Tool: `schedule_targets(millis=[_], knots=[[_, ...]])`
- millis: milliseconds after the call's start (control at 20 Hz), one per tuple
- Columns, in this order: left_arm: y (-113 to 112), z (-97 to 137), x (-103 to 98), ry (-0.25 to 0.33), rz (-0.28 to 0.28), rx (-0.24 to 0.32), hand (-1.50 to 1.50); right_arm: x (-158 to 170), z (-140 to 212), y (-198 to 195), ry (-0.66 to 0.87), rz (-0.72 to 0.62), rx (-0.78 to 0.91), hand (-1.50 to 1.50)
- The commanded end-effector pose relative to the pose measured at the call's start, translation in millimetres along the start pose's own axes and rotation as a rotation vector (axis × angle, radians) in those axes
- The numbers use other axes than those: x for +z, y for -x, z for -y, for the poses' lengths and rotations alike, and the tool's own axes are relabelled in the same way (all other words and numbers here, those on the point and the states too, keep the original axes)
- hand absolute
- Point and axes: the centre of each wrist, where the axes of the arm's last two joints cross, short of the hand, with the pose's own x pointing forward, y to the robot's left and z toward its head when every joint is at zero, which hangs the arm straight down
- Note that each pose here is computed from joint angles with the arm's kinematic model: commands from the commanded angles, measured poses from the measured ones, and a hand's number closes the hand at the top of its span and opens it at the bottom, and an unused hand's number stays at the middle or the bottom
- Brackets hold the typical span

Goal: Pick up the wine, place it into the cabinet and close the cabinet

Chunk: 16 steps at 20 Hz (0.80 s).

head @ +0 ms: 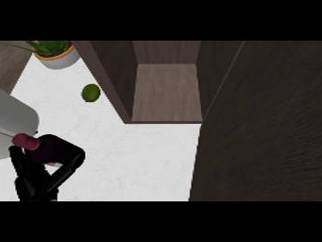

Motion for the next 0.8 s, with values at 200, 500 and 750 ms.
schedule_targets(millis=[200, 500, 750], knots=[[5.2, 0.2, 4.2, 0.008, 0.002, 0.035, -1.5, 21.2, 11.5, -27.6, -0.002, 0.061, 0.003, -1.5], [28.2, 4.3, 1.6, 0.032, 0.035, 0.116, 1.5, 24.8, -6.7, -18.2, -0.001, 0.058, -0.006, -1.5], [34.1, -0.4, -15.2, 0.165, 0.019, 0.098, 1.5, 13.6, -3.3, -17.3, -0.014, 0.045, -0.008, -1.5]])
